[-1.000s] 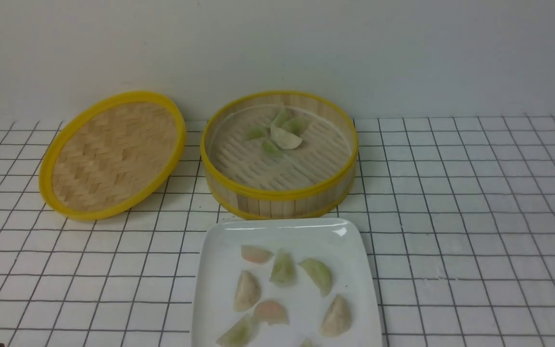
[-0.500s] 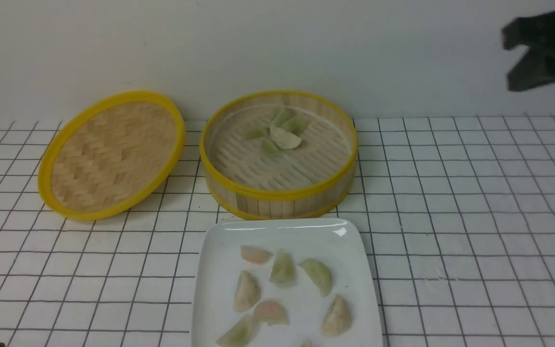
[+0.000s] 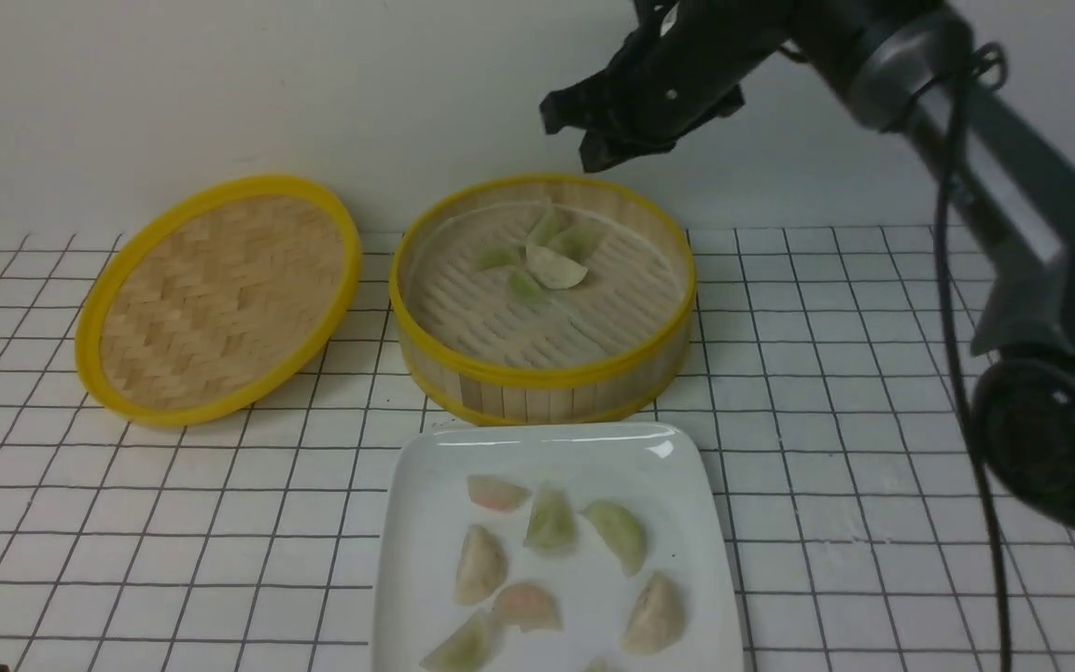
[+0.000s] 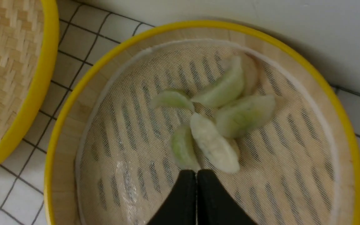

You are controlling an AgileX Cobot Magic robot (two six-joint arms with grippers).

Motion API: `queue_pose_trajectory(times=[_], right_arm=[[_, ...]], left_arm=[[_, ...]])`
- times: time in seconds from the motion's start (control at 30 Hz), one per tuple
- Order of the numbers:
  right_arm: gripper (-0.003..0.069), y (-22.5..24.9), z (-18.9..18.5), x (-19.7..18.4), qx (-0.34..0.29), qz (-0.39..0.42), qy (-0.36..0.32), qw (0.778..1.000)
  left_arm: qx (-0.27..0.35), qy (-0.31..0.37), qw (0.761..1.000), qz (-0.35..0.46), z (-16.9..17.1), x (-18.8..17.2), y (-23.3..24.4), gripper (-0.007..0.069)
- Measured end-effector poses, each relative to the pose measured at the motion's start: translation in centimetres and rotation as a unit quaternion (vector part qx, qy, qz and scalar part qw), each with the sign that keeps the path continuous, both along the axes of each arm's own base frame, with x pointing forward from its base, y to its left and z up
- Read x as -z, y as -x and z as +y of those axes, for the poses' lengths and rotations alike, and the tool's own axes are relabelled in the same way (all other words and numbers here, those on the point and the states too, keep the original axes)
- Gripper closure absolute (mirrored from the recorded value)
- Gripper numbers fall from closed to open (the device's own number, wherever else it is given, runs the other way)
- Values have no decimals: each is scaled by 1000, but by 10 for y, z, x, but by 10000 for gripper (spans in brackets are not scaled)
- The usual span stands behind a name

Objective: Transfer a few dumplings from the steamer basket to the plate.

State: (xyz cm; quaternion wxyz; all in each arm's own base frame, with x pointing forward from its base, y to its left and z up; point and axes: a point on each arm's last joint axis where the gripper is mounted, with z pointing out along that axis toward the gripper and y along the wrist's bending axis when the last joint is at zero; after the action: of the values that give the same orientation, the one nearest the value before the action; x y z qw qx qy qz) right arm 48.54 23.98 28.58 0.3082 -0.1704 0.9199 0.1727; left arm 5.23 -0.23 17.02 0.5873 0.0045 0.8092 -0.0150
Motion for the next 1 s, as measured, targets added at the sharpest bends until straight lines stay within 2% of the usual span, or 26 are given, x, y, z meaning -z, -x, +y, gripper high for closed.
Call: queue_pose_trajectory(times=[0.2,0.27,0.33,0.37,0.43,0.47,0.5,0.57,0.7,1.0], right_arm=[[621,-14,6,44,-10,13,28,999],[587,-16,7,59,-19,20,40,999],[526,-19,8,74,-36,23,55,998],[521,-19,9,75,-37,23,57,997],[435,-20,9,82,-49,24,66,996],[435,-20,9,83,-50,25,67,996],[375,-20,9,87,-55,25,71,996],[321,-21,10,91,-58,27,74,995],[242,-23,10,101,-70,25,83,994],[223,-26,11,102,-133,-22,115,984]], left_arm=[[0,0,1000,0,0,0,0,631],[0,0,1000,0,0,0,0,631],[0,0,1000,0,0,0,0,631],[0,0,1000,0,0,0,0,631],[0,0,1000,0,0,0,0,631],[0,0,1000,0,0,0,0,631],[0,0,1000,0,0,0,0,631],[0,0,1000,0,0,0,0,631],[0,0,1000,0,0,0,0,631],[0,0,1000,0,0,0,0,631]])
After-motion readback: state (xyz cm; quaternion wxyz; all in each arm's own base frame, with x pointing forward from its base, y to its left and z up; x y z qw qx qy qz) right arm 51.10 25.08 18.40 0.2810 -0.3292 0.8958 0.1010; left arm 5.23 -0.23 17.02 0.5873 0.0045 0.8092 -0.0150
